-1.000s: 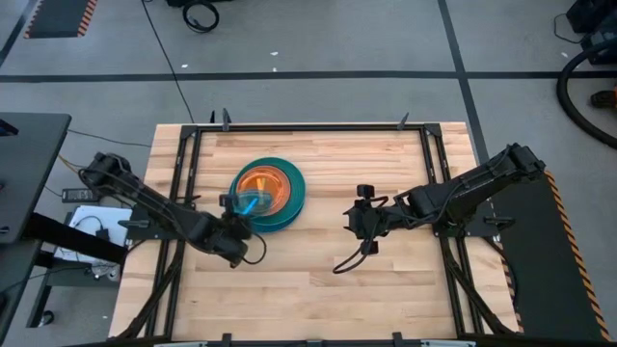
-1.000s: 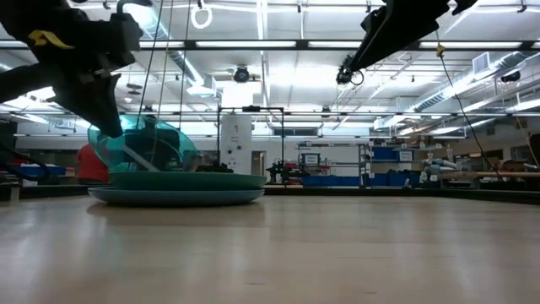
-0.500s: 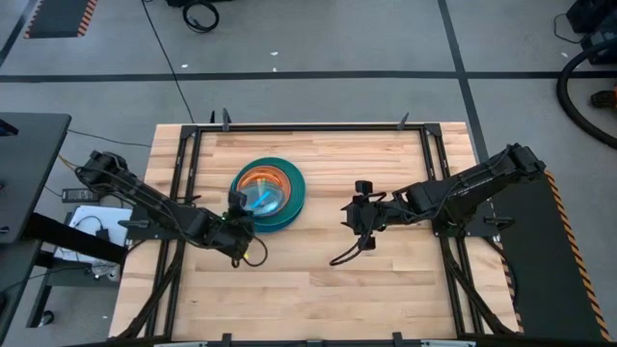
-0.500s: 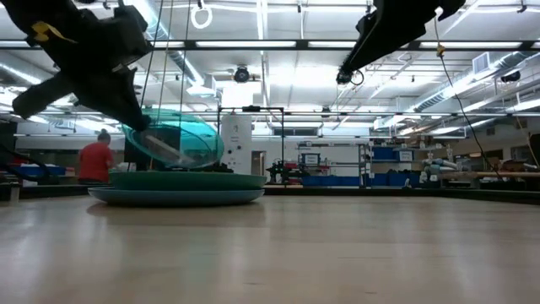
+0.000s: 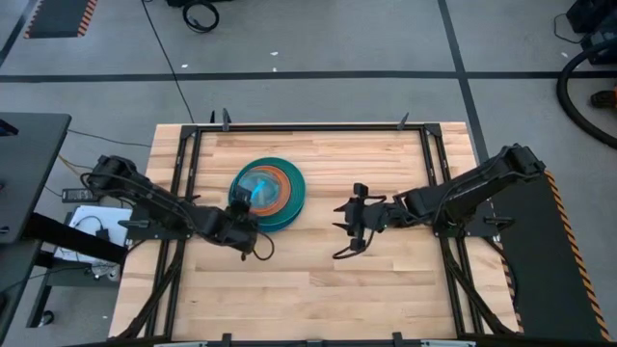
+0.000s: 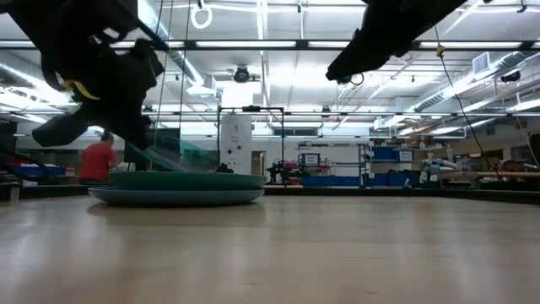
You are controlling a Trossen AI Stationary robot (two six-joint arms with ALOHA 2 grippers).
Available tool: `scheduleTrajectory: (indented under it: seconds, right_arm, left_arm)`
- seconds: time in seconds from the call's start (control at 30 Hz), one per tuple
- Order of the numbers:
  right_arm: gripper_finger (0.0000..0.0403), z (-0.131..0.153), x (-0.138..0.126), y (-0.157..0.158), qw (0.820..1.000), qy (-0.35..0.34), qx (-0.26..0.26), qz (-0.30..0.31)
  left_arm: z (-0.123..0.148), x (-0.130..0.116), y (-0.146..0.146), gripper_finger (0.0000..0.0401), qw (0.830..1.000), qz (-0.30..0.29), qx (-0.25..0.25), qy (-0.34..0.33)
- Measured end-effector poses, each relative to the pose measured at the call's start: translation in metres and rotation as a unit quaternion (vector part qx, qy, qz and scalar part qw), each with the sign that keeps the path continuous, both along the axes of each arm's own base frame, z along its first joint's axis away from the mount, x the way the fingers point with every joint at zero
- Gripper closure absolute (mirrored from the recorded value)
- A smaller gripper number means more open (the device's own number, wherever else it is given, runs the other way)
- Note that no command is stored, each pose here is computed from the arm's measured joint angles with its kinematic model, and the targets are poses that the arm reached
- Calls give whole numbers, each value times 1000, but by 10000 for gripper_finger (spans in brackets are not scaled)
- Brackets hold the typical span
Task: Stack plastic plates
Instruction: Stack the transparent blue plate on the transparent orange plate
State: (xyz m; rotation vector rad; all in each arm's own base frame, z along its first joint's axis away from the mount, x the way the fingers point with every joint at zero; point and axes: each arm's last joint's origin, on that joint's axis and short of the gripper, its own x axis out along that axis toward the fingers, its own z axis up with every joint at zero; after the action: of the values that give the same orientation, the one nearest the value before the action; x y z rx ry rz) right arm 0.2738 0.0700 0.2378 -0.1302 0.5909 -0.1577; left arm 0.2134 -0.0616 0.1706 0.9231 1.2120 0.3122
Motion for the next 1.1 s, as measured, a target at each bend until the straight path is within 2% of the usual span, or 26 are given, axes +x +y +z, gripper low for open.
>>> scheduleTrajectory:
  seconds: [0.17, 0.3, 0.57, 0.8, 1.1]
  right_arm:
    - [222, -12, -3, 0, 1000, -19, 9, -2]
    - [222, -21, -6, -2, 1000, -15, 14, -7]
    - [222, -28, -8, -2, 1000, -19, 19, -9]
    - [222, -29, -9, -3, 1000, -18, 17, -8]
    - [222, -27, -8, -2, 1000, -25, 11, -2]
  left_arm:
    - [-7, -2, 7, 390, 1000, 14, 3, 11]
    - [-7, 2, 8, 380, 1000, 24, -7, -14]
    - [-7, 6, 9, 292, 995, 60, -34, -66]
    - [-5, 13, 5, 228, 986, 76, -87, -118]
    - [-3, 25, 21, 229, 975, 101, -131, -145]
